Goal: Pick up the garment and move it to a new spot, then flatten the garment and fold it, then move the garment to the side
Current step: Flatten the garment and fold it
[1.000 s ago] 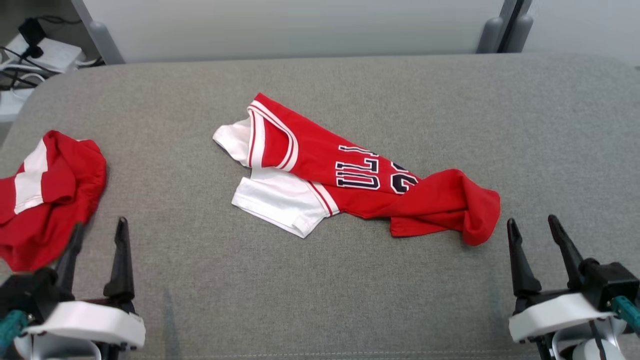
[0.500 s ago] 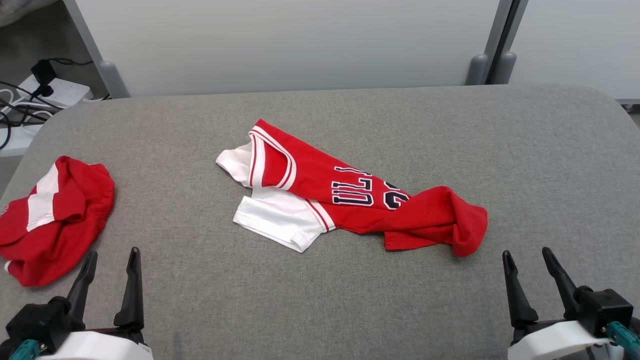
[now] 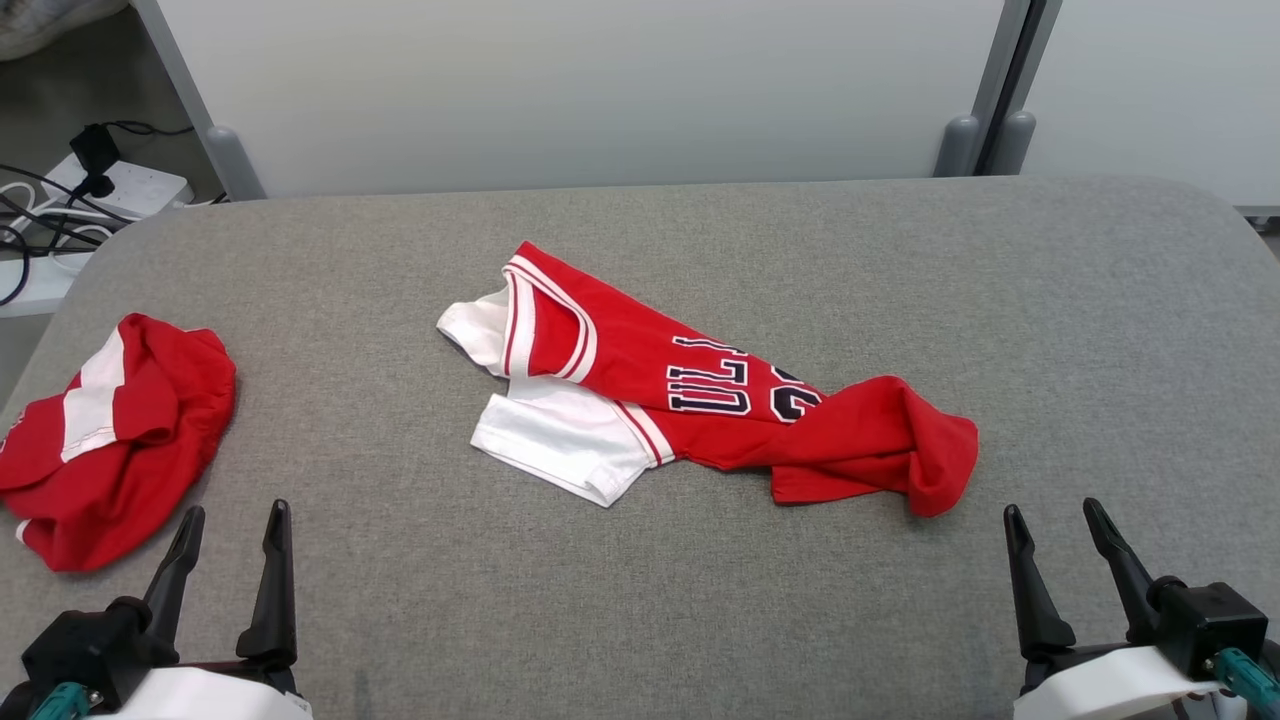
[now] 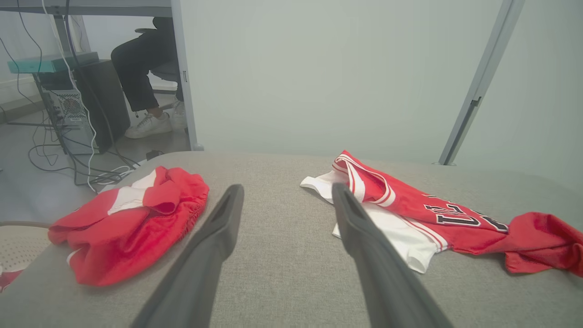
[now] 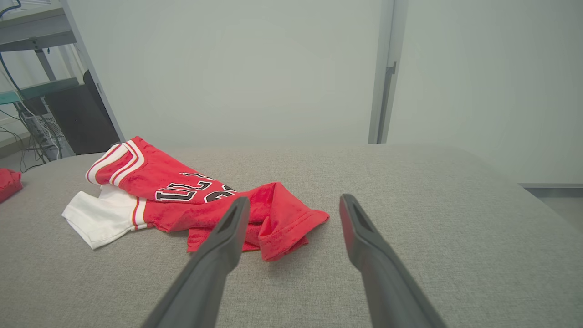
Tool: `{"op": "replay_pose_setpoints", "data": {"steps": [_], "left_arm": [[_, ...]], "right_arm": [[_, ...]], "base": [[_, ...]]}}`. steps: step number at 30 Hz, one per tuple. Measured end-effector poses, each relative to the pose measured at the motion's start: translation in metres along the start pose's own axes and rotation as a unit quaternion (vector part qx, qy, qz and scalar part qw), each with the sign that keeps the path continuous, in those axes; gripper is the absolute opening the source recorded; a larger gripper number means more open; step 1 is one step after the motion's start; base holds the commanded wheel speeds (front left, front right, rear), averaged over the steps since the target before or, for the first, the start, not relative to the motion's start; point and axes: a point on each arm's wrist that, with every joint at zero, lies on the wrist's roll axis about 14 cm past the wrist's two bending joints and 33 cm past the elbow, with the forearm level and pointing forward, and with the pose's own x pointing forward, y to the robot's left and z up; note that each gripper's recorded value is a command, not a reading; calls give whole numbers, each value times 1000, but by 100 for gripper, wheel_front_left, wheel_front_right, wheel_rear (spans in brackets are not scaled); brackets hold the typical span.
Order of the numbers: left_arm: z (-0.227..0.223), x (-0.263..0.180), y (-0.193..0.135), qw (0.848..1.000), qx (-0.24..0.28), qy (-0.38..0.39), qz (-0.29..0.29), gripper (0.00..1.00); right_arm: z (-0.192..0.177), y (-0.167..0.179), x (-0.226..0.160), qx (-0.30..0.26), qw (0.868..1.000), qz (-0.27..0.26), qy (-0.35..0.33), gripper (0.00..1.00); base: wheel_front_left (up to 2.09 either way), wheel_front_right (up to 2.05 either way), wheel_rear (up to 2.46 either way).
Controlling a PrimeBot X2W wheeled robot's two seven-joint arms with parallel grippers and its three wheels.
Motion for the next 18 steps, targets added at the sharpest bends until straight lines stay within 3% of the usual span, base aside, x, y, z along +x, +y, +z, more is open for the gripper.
{"op": "replay_pose_setpoints", "data": {"steps": [10, 18], "left_arm": [[-3, 1, -1, 1000, -1, 6, 2, 100], [-7, 17, -7, 1000, -3, 13, -6, 100]], "right_arm": [[-2, -7, 5, 13, 1000, -13, 1, 100], [-8, -36, 45, -6, 999, -24, 32, 100]], "base": [[0, 0, 0], [0, 0, 0]]}}
